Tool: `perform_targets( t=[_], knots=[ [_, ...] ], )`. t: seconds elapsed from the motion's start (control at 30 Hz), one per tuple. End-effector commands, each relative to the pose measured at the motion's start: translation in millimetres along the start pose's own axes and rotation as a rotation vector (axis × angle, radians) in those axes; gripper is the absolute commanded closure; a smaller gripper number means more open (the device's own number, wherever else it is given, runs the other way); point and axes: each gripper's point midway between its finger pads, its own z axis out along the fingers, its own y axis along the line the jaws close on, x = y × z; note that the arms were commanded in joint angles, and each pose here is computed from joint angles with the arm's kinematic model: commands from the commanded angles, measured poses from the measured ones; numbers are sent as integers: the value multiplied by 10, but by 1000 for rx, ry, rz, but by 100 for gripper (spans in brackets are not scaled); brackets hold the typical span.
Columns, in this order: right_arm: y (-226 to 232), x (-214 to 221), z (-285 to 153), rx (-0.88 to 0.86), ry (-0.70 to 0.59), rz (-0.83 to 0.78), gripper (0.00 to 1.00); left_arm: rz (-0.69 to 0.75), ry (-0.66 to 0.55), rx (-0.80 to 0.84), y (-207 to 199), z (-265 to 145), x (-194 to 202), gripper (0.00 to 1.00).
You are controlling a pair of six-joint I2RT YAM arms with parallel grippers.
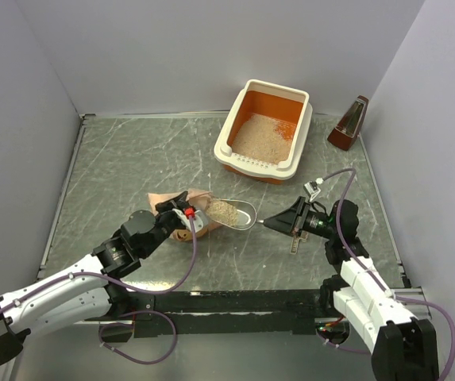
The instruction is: Fill the litter box with clean litter
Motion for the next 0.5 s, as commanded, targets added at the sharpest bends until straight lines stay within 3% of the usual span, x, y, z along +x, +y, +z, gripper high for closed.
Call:
perform_targets(
  t=[0.0,0.47],
  knots=[
    [196,-158,-26,-11,-55,-45,100,-94,-153,-147,389,-15,-446,99],
    [404,-615,26,2,-211,1,100,-92,-175,-147,384,-53,-478,99]
  ],
)
